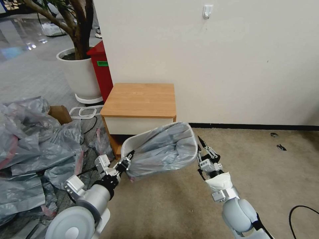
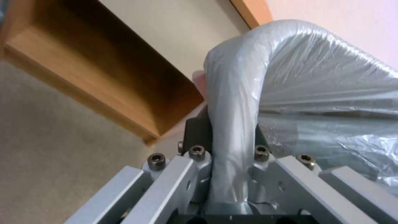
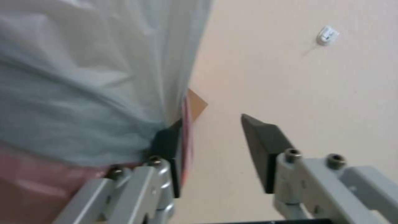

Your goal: Pick up the garbage bag from the table and place it over the trash can.

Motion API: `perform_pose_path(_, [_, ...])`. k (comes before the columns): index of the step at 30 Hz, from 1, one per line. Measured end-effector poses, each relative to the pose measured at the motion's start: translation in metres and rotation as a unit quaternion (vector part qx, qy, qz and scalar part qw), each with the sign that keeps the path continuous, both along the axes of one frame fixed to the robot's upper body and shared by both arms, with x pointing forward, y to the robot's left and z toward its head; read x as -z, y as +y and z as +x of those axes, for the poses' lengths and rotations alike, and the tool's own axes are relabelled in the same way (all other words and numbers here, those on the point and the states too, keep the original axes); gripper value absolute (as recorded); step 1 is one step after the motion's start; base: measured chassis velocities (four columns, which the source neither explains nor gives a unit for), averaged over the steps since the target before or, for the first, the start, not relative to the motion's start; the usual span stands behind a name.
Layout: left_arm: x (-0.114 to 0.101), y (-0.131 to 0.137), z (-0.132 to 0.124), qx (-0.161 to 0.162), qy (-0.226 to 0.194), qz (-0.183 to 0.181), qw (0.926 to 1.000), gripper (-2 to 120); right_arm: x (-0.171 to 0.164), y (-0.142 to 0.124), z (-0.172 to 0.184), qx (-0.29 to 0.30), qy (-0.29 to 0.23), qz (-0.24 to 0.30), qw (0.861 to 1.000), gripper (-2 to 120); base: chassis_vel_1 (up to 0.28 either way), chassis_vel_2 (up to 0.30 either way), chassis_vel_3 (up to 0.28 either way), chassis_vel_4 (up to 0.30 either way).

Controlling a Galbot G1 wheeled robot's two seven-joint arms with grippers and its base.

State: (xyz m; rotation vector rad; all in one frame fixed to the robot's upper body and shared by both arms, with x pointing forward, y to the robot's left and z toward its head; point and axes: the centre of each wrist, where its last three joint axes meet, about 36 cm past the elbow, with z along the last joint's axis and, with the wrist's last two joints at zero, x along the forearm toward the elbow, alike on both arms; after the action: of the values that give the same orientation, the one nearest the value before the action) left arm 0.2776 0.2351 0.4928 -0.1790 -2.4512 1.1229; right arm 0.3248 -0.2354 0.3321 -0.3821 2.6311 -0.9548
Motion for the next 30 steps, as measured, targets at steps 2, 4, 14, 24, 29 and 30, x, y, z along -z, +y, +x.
perform_pose_path(2, [0.000, 0.002, 0.002, -0.002, -0.001, 0.003, 1.0000, 5, 0.000, -0.001, -0.003, -0.002, 0.005, 0.005, 1.000, 44, 0.000, 0.000, 0.000, 0.000])
perform_pose_path(4, [0.001, 0.007, 0.005, -0.010, -0.002, 0.007, 0.9999, 4, 0.000, -0.005, -0.009, -0.008, 0.016, 0.023, 1.000, 53, 0.000, 0.000, 0.000, 0.000])
perform_pose_path(14, [0.009, 0.012, 0.011, -0.017, 0.006, 0.017, 0.9997, 3, -0.012, -0.010, -0.022, -0.037, 0.068, 0.131, 0.988, 85, 0.000, 0.000, 0.000, 0.000])
perform_pose_path(24, [0.015, 0.012, 0.010, -0.012, 0.008, 0.087, 0.9961, 3, -0.044, -0.019, -0.019, -0.007, 0.031, 0.188, 0.982, 96, 0.000, 0.000, 0.000, 0.000])
perform_pose_path(29, [0.019, 0.010, 0.007, 0.005, 0.006, 0.156, 0.9877, 3, -0.084, -0.015, -0.019, -0.019, 0.005, 0.229, 0.973, 76, 0.000, 0.000, 0.000, 0.000])
perform_pose_path(30, [0.020, 0.007, 0.004, 0.018, 0.000, 0.200, 0.9796, 3, -0.108, -0.007, -0.023, -0.039, 0.006, 0.248, 0.968, 71, 0.000, 0.000, 0.000, 0.000])
